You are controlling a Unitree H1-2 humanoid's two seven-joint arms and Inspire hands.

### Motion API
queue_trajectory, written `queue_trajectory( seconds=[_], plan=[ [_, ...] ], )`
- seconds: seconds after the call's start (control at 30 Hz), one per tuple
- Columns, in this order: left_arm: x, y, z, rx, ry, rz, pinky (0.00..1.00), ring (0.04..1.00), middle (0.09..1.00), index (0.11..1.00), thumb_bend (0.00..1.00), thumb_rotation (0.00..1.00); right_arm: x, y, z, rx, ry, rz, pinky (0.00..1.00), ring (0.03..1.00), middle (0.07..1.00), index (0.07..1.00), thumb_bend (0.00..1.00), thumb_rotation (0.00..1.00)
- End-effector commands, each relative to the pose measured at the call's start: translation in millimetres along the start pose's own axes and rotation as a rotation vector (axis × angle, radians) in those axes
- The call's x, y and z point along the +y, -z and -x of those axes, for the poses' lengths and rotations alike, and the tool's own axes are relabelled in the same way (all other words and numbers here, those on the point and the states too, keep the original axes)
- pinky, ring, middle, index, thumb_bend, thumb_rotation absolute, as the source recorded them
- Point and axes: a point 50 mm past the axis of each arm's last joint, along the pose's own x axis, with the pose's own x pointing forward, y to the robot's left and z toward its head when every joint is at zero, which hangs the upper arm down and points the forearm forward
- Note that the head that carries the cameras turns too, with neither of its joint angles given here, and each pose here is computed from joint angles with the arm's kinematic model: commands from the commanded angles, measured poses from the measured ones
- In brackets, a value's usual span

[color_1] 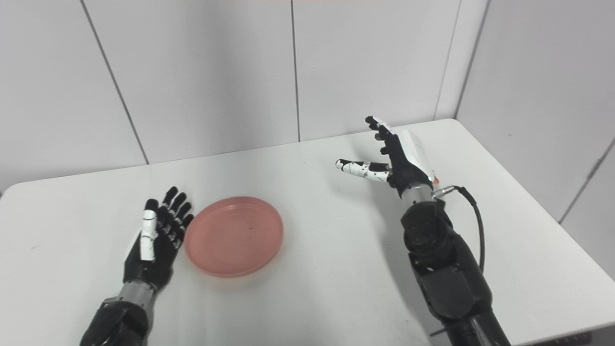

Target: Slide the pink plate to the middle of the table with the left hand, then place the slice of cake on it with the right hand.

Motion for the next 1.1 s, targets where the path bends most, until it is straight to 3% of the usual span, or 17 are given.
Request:
queue_trajectory(
  seconds=[0.0,0.23,0.63,0.77,1.07],
  plan=[
    [11,10,7,0.03,-0.016,0.005,1.0,1.0,1.0,0.998,0.69,1.0,-23,-22,-12,-0.047,0.066,0.049,0.7,0.829,0.868,0.855,0.74,0.33],
    [19,9,7,0.034,-0.016,0.006,1.0,1.0,1.0,1.0,0.68,1.0,-38,-19,-13,-0.016,0.107,0.124,0.69,0.836,0.89,0.852,0.72,0.24],
    [24,9,5,0.048,-0.014,0.011,1.0,0.992,0.987,0.98,0.69,1.0,-59,-9,-12,0.026,0.185,0.26,0.7,0.83,0.863,0.855,0.75,0.27],
    [26,10,5,0.049,-0.011,0.015,1.0,1.0,0.999,0.994,0.7,1.0,-65,-6,-9,0.053,0.183,0.303,0.76,0.889,0.88,0.84,0.78,0.28],
    [27,11,5,0.053,-0.017,0.02,1.0,0.995,0.985,0.976,0.71,1.0,-72,0,-6,0.11,0.174,0.399,0.89,0.91,0.887,0.834,0.8,0.29]
  ],
)
